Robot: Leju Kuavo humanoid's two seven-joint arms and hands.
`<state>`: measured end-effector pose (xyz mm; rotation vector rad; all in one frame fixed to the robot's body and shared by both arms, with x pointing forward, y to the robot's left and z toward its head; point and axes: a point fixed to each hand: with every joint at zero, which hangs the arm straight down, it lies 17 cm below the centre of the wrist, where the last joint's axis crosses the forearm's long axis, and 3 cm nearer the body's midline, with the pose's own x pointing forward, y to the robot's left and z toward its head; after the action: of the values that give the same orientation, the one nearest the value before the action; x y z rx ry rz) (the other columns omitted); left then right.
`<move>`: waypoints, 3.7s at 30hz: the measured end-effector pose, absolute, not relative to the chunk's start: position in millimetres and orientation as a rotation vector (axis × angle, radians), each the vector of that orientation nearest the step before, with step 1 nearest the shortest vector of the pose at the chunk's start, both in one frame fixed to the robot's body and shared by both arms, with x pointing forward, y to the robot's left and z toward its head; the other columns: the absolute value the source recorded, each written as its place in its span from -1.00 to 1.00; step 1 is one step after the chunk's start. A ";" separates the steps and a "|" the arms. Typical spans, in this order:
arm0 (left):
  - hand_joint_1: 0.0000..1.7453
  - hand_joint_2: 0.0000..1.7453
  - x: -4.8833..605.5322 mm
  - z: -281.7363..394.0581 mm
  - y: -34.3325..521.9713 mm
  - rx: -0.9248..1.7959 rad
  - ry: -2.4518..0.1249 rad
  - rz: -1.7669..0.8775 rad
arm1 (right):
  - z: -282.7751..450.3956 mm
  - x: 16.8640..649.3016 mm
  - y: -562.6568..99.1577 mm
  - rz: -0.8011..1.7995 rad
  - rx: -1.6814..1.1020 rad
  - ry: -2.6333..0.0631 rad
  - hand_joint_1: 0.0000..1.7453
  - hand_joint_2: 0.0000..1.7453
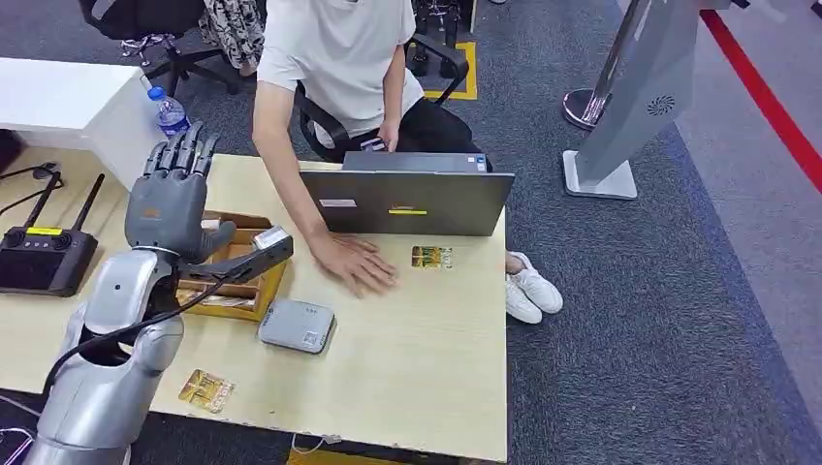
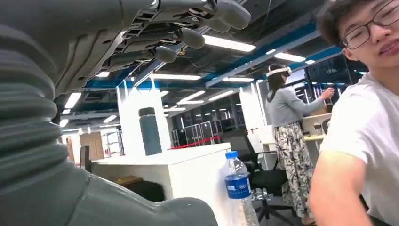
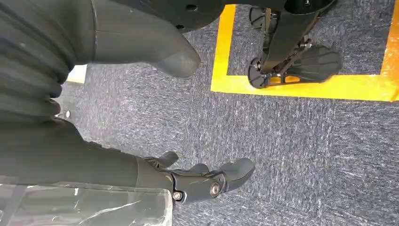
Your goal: Pass the card to the sensor for recognition and then transmit it.
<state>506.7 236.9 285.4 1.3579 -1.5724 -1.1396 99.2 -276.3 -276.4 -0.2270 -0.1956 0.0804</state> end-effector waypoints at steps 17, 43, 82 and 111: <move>-1.00 1.00 507.5 284.0 238.3 1.355 -1.569 -1.140 | -276.4 99.0 -276.8 0.081 -0.229 -0.194 -1.00 1.00; -1.00 1.00 518.8 292.3 248.4 1.374 -1.548 -1.132 | -276.5 98.5 -277.0 0.099 -0.232 -0.188 -1.00 1.00; 1.00 1.00 540.9 321.6 223.2 1.237 -1.615 -1.130 | -275.3 106.5 -274.5 0.113 -0.221 -0.197 -1.00 1.00; 1.00 1.00 440.6 172.7 143.2 0.965 -1.678 -1.421 | -276.0 101.6 -276.5 0.067 -0.226 -0.202 -1.00 1.00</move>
<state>440.6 143.2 172.7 0.9652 -1.6775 -1.4207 101.6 -276.5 -276.0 -0.2261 -0.2019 0.0671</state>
